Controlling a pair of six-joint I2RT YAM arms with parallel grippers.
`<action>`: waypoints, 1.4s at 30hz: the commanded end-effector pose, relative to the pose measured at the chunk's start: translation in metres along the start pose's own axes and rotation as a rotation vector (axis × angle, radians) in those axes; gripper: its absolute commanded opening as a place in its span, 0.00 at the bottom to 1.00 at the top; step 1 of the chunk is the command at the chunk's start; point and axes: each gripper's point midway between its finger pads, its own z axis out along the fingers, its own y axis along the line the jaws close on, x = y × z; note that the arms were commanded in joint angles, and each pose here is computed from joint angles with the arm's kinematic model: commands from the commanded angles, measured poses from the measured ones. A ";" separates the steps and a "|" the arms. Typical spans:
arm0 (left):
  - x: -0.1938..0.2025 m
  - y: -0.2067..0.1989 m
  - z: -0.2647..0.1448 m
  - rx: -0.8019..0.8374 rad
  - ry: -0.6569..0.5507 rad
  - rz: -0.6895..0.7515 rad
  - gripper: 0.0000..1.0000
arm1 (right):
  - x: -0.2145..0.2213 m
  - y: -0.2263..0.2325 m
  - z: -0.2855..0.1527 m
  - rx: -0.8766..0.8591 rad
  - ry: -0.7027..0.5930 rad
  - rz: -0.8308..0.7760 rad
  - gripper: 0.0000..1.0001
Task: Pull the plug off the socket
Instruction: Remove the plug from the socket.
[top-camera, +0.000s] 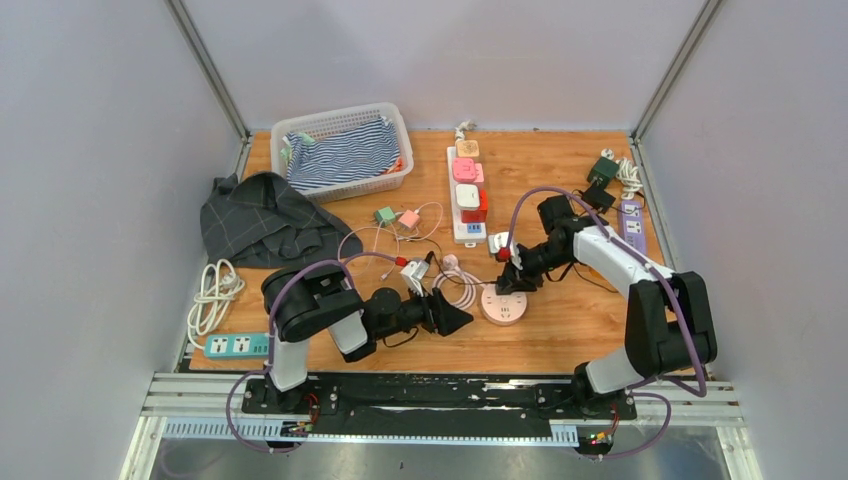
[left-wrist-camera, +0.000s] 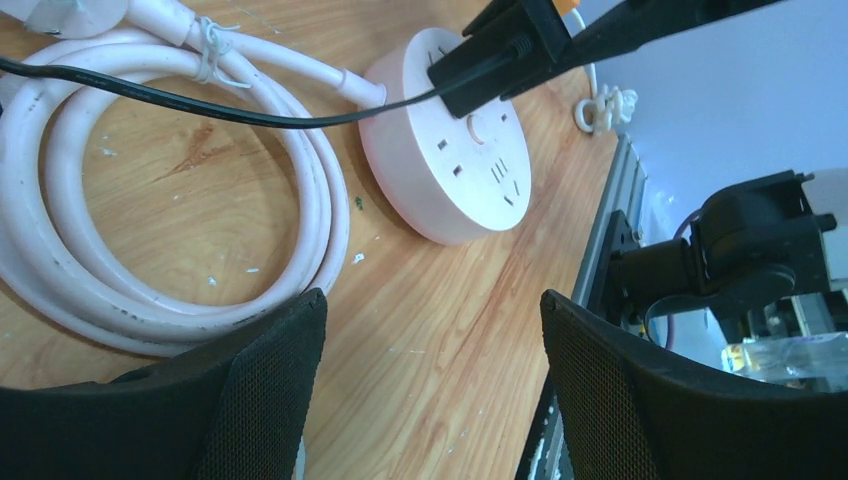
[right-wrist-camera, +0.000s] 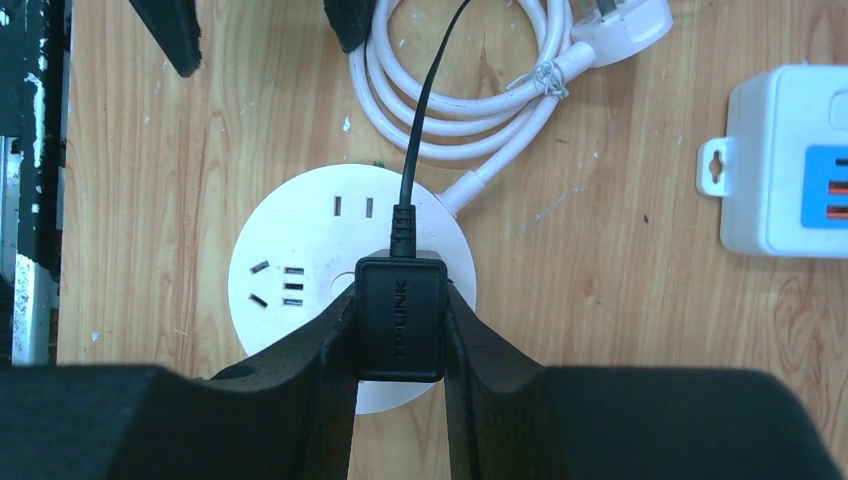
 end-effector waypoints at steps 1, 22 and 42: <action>-0.016 0.005 -0.001 -0.053 -0.093 -0.059 0.82 | -0.026 0.019 0.009 -0.072 -0.090 -0.025 0.00; -0.014 -0.033 0.005 0.010 -0.133 -0.328 0.84 | -0.039 0.008 0.011 -0.033 -0.108 0.038 0.00; 0.025 -0.007 0.031 -0.092 -0.102 -0.509 0.83 | -0.047 0.013 0.009 -0.040 -0.142 0.030 0.00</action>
